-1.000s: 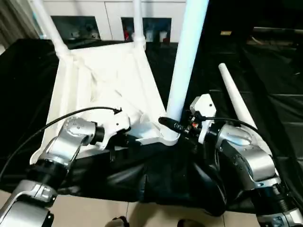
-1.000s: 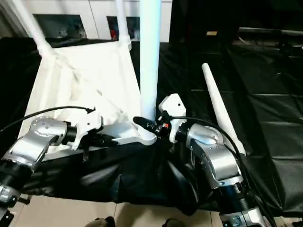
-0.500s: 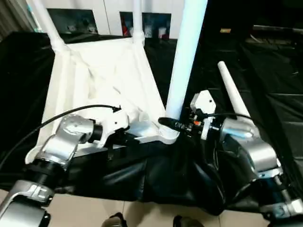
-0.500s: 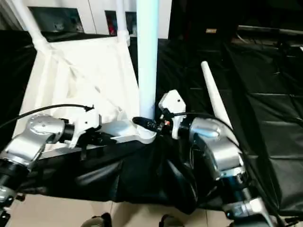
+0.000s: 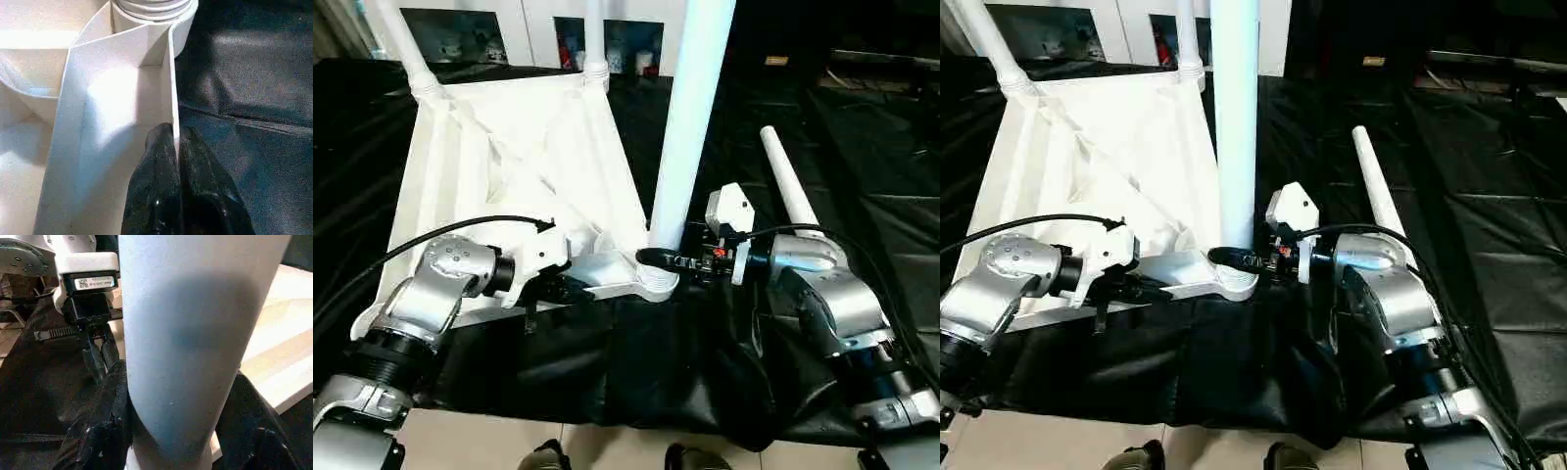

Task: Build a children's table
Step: Rotate leg to tighten

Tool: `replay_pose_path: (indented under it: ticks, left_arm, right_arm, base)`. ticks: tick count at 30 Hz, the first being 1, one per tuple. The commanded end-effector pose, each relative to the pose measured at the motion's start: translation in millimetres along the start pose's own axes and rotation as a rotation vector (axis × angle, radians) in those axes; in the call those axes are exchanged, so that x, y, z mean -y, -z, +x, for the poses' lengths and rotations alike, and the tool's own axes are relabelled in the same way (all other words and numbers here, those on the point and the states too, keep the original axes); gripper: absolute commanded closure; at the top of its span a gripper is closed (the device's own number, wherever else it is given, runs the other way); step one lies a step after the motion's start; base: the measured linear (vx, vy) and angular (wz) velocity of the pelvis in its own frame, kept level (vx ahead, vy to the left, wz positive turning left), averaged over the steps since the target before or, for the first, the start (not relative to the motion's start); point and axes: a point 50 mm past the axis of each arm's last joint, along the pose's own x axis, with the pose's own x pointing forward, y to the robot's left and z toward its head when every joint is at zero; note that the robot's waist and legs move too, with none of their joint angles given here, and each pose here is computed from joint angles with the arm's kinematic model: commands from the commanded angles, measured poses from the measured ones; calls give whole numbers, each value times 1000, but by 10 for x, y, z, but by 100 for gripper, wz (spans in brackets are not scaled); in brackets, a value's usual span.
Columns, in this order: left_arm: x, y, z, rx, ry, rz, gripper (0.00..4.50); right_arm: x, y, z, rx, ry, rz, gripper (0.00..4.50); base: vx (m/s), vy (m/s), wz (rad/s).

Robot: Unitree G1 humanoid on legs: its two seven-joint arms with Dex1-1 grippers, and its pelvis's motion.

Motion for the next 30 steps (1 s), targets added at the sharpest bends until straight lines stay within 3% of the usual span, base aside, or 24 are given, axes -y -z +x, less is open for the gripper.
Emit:
replay_pose_path:
  ticks: [1, 3, 5, 11, 15, 20, 23, 30]
  left_arm:
    - [41, 90, 2, -33, 9, -18, 450]
    - [32, 97, 4, -38, -12, -22, 450]
    - [13, 113, 40, -26, -103, -78, 450]
    - [14, 60, 134, 21, -179, -153, 450]
    - [-37, -31, 265, 43, -287, -233, 450]
    - [-125, -123, 465, 39, -432, -346, 450]
    - [-147, -172, 673, 26, -503, -419, 450]
    - [-172, -219, 787, 0, -543, -413, 450]
  right_arm:
    - [-113, 580, -48, -212, 13, 185, 265]
    - [-104, 589, -39, -213, 34, 187, 265]
    - [-28, 651, 25, -197, 218, 197, 265]
    - [-88, 753, 133, -170, 309, 269, 265]
    - [-144, 812, 291, -162, 366, 319, 265]
    - [-91, 854, 482, -190, 498, 347, 265]
    - [-36, 873, 596, -182, 652, 442, 265]
    - [-39, 826, 718, -157, 700, 496, 265]
  base:
    - [0, 0, 0]
    - [0, 0, 0]
    - [0, 0, 0]
    - [0, 0, 0]
    - [0, 0, 0]
    - [0, 0, 0]
    - [0, 0, 0]
    - [0, 0, 0]
